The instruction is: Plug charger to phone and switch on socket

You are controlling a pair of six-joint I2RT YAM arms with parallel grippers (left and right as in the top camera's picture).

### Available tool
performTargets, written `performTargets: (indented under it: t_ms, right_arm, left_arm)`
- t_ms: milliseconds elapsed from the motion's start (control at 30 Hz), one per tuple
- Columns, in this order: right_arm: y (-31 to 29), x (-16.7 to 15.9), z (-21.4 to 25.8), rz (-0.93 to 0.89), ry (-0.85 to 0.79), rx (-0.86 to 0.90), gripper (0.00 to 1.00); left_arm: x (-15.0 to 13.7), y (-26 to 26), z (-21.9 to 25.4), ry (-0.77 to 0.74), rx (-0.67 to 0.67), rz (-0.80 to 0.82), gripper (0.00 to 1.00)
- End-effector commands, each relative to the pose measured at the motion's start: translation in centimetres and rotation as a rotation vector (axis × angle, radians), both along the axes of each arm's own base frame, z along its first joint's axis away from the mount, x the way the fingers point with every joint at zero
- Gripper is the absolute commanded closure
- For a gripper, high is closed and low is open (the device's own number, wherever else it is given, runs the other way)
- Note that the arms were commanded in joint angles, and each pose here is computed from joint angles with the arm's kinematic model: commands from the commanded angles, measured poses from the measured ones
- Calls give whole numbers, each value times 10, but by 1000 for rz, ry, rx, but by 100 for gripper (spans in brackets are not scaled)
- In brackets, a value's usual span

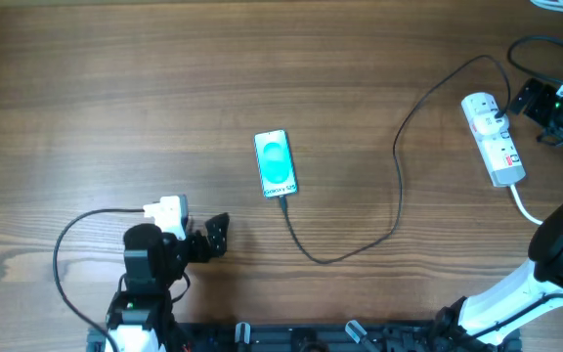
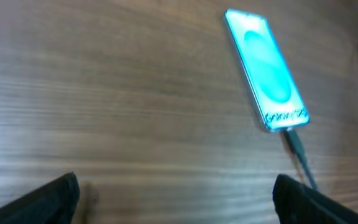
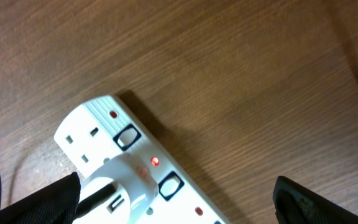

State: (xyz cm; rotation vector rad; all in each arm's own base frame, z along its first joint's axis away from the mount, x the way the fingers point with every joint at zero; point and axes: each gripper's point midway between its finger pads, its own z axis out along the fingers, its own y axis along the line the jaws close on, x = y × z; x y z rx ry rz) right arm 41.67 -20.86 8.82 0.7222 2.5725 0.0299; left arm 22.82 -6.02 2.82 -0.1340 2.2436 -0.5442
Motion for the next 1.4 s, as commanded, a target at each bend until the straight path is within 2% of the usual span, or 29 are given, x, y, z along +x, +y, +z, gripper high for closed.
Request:
performTargets:
  t_ms: [0,200,433,733,1200,1367]
  right_arm:
    - [4,-1,-2,16,1,4,0]
    - [4,-1,-1,16,1,3,0]
    - [4,-1,-1,16,1,4,0]
    - [4,-1,-1,16,1,3,0]
    - [4,-1,-2,16,1,4,0]
    - [4,-1,-1,16,1,3,0]
  left_arm:
    - [8,7,28,-140,40,28,0]
    - [9,-1,39,-194,42,-1,0]
    - [15,2,94,-440,39,25,0]
    - [11,7,132,-611,31,49,0]
    - [11,8,133,-613,32,54,0]
    - [14,21,131,-606,61,127,0]
